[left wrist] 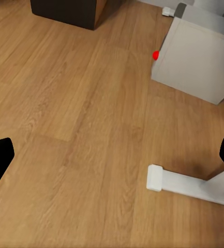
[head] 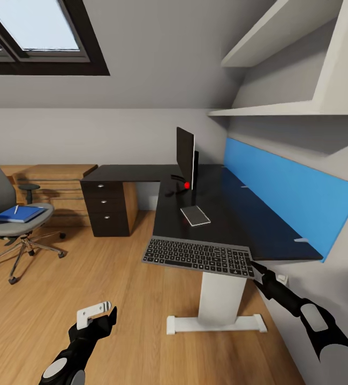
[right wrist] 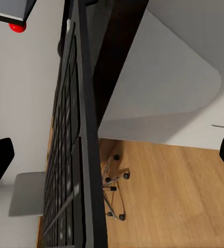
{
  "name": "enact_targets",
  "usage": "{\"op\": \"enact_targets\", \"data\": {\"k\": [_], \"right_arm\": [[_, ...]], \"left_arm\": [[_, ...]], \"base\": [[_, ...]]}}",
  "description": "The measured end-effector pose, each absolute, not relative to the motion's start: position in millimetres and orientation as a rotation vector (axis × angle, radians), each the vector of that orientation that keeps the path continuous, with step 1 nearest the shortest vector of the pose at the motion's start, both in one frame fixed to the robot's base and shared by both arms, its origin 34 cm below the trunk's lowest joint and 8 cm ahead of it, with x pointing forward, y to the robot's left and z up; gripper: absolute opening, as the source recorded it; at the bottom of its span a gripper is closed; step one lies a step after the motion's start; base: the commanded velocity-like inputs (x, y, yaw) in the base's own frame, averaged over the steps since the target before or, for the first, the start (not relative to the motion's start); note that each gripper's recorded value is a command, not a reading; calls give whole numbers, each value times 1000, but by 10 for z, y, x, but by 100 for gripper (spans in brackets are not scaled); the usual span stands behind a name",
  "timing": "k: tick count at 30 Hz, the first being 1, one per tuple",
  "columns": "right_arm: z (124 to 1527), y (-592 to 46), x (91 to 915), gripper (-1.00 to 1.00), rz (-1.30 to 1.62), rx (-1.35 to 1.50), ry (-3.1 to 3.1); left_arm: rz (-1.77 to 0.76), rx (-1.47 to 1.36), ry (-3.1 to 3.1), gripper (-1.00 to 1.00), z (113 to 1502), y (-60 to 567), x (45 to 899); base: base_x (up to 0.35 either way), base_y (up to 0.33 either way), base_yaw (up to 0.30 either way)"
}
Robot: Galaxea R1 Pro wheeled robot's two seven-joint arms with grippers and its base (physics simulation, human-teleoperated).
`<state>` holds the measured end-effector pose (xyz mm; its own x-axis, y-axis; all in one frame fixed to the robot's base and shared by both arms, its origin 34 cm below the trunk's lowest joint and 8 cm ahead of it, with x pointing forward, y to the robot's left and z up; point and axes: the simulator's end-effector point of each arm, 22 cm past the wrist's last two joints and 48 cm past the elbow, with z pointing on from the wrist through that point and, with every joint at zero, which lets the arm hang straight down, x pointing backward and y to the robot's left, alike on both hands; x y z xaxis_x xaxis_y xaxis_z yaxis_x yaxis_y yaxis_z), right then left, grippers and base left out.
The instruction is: In the bedroom, organize the workspace by keeping the computer under the desk, ensuring the monitor is on the desk, placing the keyboard on the desk next to the monitor, placing the mouse on the desk next to the keyboard, moving the folder from the swivel chair onto the desk next to the mouse, stacking the notebook on top of the folder with the pen on top of the notebook, and positioning the swivel chair next to the desk.
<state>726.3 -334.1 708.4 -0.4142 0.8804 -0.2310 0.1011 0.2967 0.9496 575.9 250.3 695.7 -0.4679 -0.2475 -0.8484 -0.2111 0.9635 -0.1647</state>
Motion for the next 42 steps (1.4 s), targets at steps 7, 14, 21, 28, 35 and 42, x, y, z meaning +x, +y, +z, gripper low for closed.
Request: {"op": "enact_targets", "data": {"k": [7, 14, 21, 28, 35, 42], "right_arm": [[7199, -3340, 7278, 100, 1199, 892, 1747], [7193, -3338, 7277, 100, 1198, 893, 1748], [7174, -3225, 7280, 100, 1215, 892, 1752], [7163, -3179, 7279, 100, 1218, 885, 1760], [7159, -3163, 7279, 100, 1220, 884, 1763], [7156, -3159, 7278, 100, 1221, 885, 1762]], "left_arm": [[-44, -324, 2072, 100, 7075, 2502, 5775], [-44, -324, 2072, 100, 7075, 2504, 5775], [-43, -323, 2072, 100, 7075, 2505, 5775], [-43, -324, 2073, 100, 7074, 2506, 5774], [-43, -325, 2073, 100, 7073, 2507, 5774], [-43, -325, 2073, 100, 7073, 2508, 5773]], "base": [[0, 0, 0], [0, 0, 0], [0, 0, 0], [0, 0, 0], [0, 0, 0], [0, 0, 0]]}}
